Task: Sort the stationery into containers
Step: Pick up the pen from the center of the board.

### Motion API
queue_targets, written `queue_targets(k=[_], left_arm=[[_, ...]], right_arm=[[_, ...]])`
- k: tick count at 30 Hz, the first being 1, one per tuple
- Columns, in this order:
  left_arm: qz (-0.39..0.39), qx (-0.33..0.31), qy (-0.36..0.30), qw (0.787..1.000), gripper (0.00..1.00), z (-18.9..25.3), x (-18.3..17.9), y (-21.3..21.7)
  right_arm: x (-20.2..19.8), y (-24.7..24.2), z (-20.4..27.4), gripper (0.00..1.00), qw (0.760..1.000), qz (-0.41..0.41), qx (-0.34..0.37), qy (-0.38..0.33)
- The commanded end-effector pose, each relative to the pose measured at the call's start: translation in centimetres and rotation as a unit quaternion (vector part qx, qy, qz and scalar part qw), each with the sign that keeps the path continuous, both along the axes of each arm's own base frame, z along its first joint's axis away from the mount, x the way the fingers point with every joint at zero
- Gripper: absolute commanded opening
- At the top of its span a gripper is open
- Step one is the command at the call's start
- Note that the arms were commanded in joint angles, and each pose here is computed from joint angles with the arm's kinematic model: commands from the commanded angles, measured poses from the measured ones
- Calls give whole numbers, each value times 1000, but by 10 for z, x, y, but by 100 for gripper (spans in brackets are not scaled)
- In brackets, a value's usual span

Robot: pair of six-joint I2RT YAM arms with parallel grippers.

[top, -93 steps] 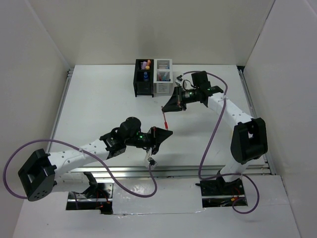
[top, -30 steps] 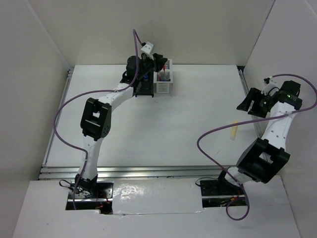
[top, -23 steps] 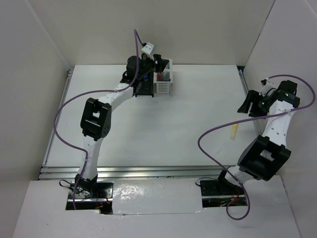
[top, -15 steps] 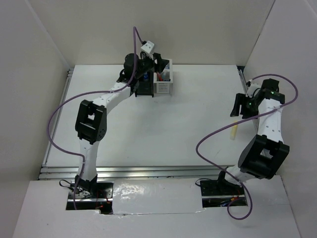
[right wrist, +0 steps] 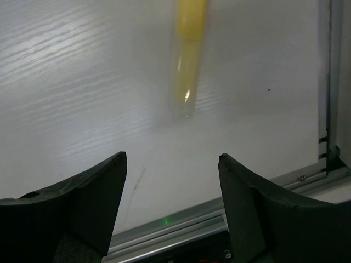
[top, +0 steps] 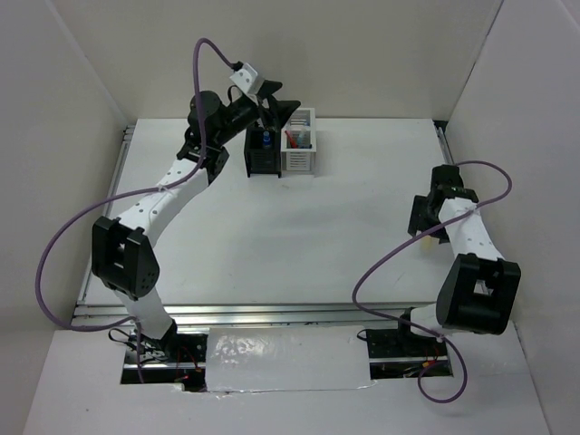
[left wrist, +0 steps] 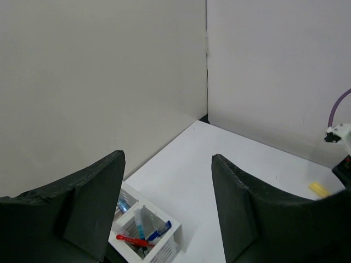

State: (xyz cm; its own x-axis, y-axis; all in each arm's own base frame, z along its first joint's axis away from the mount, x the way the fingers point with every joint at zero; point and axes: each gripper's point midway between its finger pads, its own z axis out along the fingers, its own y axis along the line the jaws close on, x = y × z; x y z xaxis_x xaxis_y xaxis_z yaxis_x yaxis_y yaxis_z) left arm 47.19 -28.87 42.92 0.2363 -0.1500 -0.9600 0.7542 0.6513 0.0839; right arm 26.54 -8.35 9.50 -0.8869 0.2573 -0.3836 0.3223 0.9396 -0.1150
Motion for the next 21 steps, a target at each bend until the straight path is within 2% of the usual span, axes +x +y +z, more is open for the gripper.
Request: queue_targets(k=[1, 8, 21], left_arm=[[-20, 14, -6, 1000, 77, 2, -16, -3], [-27, 21, 6, 999, 79, -2, -28, -2], [-47, 23, 2, 999, 80, 4, -38, -10]], right_arm=[[13, -25, 10, 74, 994, -73, -68, -49], [12, -30, -15, 74, 993, -84, -69, -35], [44, -40, -48, 70, 993, -103, -50, -5]])
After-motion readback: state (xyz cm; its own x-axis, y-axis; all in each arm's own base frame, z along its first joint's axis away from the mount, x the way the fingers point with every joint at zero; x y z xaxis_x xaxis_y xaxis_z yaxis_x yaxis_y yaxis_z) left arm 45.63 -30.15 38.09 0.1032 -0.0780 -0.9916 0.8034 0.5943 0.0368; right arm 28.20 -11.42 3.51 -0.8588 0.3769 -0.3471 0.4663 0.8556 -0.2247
